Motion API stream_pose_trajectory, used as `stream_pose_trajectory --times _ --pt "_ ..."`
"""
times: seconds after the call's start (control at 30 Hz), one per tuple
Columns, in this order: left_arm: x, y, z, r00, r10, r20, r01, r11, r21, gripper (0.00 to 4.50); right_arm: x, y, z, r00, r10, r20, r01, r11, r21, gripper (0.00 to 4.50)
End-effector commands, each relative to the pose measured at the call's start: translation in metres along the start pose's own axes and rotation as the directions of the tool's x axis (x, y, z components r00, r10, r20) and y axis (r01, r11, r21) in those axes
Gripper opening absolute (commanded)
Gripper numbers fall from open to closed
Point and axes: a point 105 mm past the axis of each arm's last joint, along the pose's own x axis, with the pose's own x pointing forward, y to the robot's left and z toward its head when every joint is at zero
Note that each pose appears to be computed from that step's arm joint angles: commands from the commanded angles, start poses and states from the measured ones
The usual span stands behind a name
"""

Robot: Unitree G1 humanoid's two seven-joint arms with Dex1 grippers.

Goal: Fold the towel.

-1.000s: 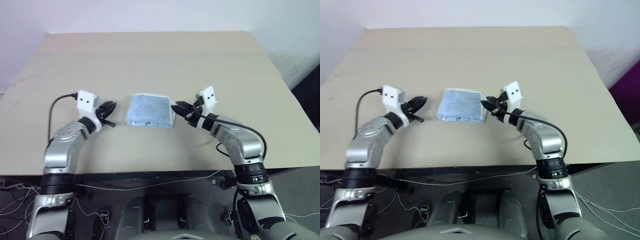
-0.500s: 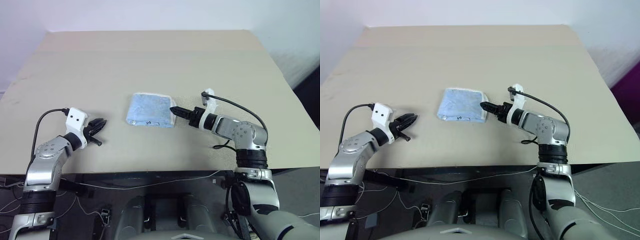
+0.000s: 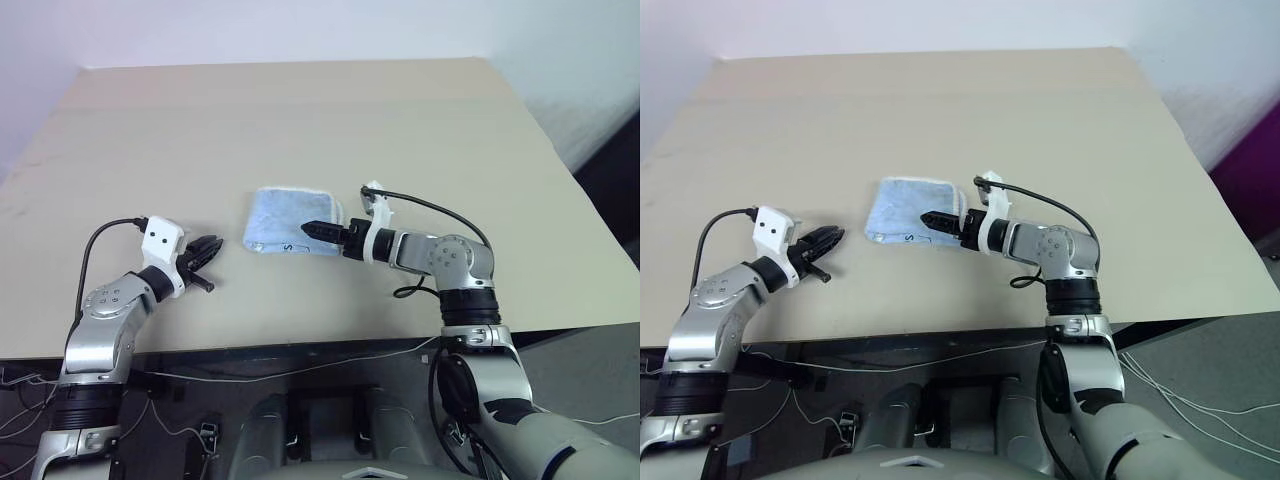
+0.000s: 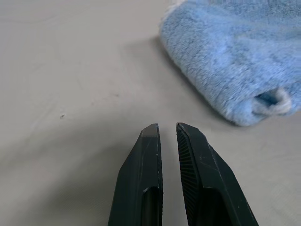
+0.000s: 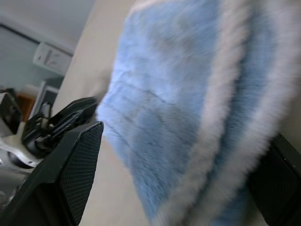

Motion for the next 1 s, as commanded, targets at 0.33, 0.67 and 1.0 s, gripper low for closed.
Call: stream_pose_trajectory --times 0.33,0.67,1.0 --pt "0.001 -0.008 0.006 1.0 -0.005 0.027 0.005 1.0 0.008 0.6 0.0 0.003 0.008 0.999 0.023 0.049 -0.028 0.994 0.106 1.41" --pt "0.006 -0.014 0.006 0.999 -0.029 0.023 0.029 1.0 0.007 0.6 -0.014 0.001 0.021 0.99 0.01 0.143 -0.03 0.99 0.137 0.03" --pt "0.025 -0.027 0.002 0.995 -0.103 0.011 0.103 0.995 0.002 0.6 -0.155 -0.047 0.114 0.732 -0.297 0.613 0.2 0.954 0.224 0.03"
